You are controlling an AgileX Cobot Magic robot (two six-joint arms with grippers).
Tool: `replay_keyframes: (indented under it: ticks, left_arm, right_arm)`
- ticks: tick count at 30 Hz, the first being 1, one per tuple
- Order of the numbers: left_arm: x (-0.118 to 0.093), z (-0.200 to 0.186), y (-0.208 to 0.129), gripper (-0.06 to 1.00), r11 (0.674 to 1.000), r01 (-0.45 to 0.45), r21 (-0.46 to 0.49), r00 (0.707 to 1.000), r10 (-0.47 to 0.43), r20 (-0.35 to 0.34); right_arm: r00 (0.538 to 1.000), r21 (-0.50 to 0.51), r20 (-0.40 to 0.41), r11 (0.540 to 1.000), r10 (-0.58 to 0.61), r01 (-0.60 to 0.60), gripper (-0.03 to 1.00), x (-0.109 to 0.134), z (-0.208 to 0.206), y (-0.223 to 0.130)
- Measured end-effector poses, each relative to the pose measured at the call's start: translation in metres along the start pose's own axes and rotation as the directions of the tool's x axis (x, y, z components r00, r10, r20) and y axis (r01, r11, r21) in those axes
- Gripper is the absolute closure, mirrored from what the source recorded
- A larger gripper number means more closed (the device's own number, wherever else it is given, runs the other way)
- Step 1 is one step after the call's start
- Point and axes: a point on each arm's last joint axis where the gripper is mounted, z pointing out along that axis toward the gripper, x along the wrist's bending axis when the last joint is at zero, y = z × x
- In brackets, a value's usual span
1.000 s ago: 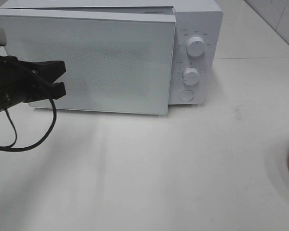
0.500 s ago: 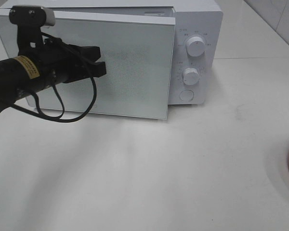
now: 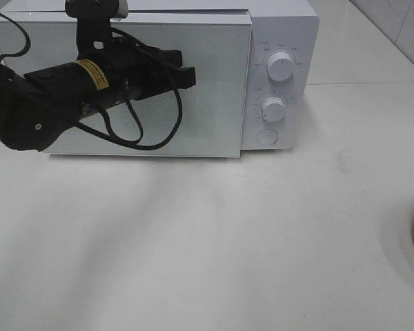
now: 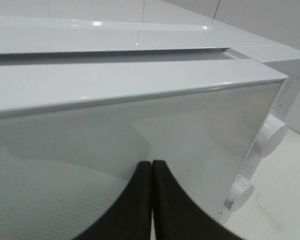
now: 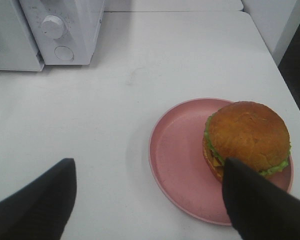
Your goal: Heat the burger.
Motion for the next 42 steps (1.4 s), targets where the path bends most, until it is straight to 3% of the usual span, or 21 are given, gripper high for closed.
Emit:
replay_keyframes:
  ticks: [7, 22, 28, 30, 34, 36, 37, 38, 39, 40, 41, 42]
  left_arm:
    - [-0.012, 0.014, 0.001, 0.94, 1.000, -0.022, -0.008, 1.000, 0.023, 0.018]
    - [-0.021, 0.043, 0.002, 0.94, 0.996, -0.070, 0.046, 0.997, 0.071, -0.009]
    - [-0.022, 0.041, 0.001, 0.94, 0.990, -0.051, 0.128, 0.998, 0.056, -0.029]
    - [-0.026, 0.035, 0.003, 0.94, 0.978, -0.009, 0.211, 0.998, 0.022, -0.055]
    - [-0.036, 0.029, 0.004, 0.92, 0.961, -0.008, 0.275, 0.999, 0.021, -0.047]
    - [-0.050, 0.020, 0.004, 0.78, 0.932, -0.019, 0.361, 0.999, 0.032, -0.028]
    - [-0.050, 0.020, 0.004, 0.78, 0.932, -0.019, 0.361, 0.999, 0.032, -0.028]
    - [-0.059, 0.014, 0.002, 0.56, 0.904, -0.029, 0.427, 0.999, 0.040, -0.017]
    - [-0.059, 0.014, 0.002, 0.56, 0.904, -0.029, 0.427, 0.999, 0.040, -0.017]
    - [-0.062, 0.010, 0.002, 0.42, 0.888, -0.032, 0.460, 0.999, 0.043, -0.014]
    - [-0.067, 0.002, 0.003, 0.17, 0.852, -0.037, 0.522, 0.999, 0.050, -0.011]
    - [-0.067, 0.002, 0.003, 0.17, 0.852, -0.037, 0.522, 0.999, 0.050, -0.011]
  right_arm:
    - [1.000, 0.000, -0.001, 1.000, 0.000, 0.000, 0.20, 0.000, 0.000, 0.000]
    - [1.000, 0.000, -0.001, 1.000, 0.000, 0.000, 0.20, 0.000, 0.000, 0.000]
    - [1.000, 0.000, -0.001, 1.000, 0.000, 0.000, 0.20, 0.000, 0.000, 0.000]
    - [1.000, 0.000, -0.001, 1.000, 0.000, 0.000, 0.20, 0.000, 0.000, 0.000]
    - [1.000, 0.001, -0.001, 1.000, 0.000, 0.000, 0.20, 0.000, 0.000, 0.000]
    - [1.000, 0.001, -0.001, 1.000, 0.000, 0.000, 0.20, 0.000, 0.000, 0.000]
    - [1.000, 0.001, -0.001, 1.000, 0.000, 0.000, 0.20, 0.000, 0.000, 0.000]
    - [1.000, 0.001, -0.001, 1.000, 0.000, 0.000, 0.20, 0.000, 0.000, 0.000]
    - [1.000, 0.001, -0.001, 1.000, 0.000, 0.000, 0.20, 0.000, 0.000, 0.000]
    - [1.000, 0.001, -0.001, 1.000, 0.000, 0.000, 0.20, 0.000, 0.000, 0.000]
    - [1.000, 0.001, -0.001, 1.000, 0.000, 0.000, 0.20, 0.000, 0.000, 0.000]
    - [1.000, 0.001, -0.001, 1.000, 0.000, 0.000, 0.20, 0.000, 0.000, 0.000]
